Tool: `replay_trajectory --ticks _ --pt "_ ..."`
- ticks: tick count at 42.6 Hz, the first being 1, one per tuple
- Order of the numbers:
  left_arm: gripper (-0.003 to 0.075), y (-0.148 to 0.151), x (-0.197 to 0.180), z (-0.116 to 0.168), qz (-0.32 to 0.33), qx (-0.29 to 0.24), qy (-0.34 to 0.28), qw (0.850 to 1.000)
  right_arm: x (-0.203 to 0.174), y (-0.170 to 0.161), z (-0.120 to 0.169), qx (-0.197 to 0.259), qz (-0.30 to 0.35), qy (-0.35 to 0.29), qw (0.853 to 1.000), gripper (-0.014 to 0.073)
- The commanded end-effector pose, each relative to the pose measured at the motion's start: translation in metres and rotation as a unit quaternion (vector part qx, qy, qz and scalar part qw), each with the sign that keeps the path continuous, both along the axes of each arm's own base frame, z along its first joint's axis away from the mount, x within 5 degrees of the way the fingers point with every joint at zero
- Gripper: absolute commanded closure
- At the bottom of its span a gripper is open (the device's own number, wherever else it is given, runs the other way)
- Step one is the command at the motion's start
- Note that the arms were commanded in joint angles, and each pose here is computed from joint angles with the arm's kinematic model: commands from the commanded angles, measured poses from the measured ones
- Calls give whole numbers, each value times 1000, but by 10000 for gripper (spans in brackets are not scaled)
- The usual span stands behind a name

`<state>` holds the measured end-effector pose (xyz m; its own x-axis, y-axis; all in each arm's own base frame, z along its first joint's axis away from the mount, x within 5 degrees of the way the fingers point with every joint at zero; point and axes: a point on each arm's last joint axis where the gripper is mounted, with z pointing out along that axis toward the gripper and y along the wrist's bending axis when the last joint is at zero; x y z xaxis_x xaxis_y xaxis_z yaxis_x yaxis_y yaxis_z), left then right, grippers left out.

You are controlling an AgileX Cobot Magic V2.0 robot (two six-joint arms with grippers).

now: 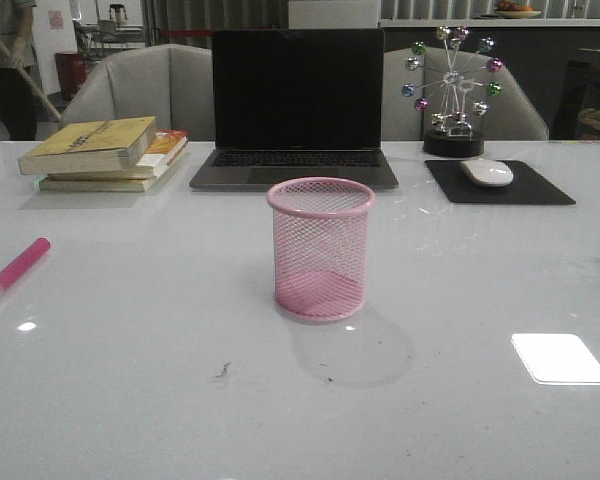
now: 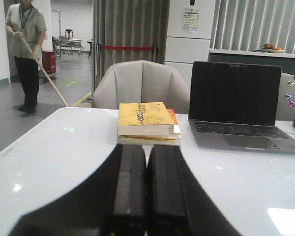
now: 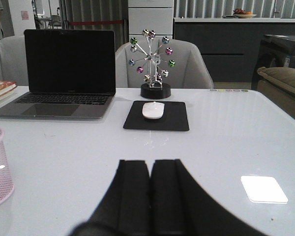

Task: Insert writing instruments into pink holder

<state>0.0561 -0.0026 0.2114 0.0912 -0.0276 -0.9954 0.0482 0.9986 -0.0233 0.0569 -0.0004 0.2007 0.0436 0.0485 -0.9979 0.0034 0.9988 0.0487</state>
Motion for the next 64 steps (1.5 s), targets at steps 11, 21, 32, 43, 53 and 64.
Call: replay_trajectory --ticks 11,21,32,43,53,64 --pt "622 0 -3 9 -2 -7 -52 999 -4 0 15 -2 -1 -66 998 538" --pt "622 0 -3 9 -2 -7 -52 999 -4 0 15 -2 -1 -66 998 538" --pt "622 0 -3 10 -2 -7 -58 998 -4 0 19 -2 0 -82 997 538" --pt "622 1 -16 57 -2 -11 -147 989 -18 0 68 -3 0 -154 988 538" --pt "622 1 -32 128 -5 -10 -139 990 -34 -1 142 -18 -11 -133 991 538" --pt "622 -1 -7 164 -10 -2 15 1000 -9 -4 179 -25 -24 12 999 538"
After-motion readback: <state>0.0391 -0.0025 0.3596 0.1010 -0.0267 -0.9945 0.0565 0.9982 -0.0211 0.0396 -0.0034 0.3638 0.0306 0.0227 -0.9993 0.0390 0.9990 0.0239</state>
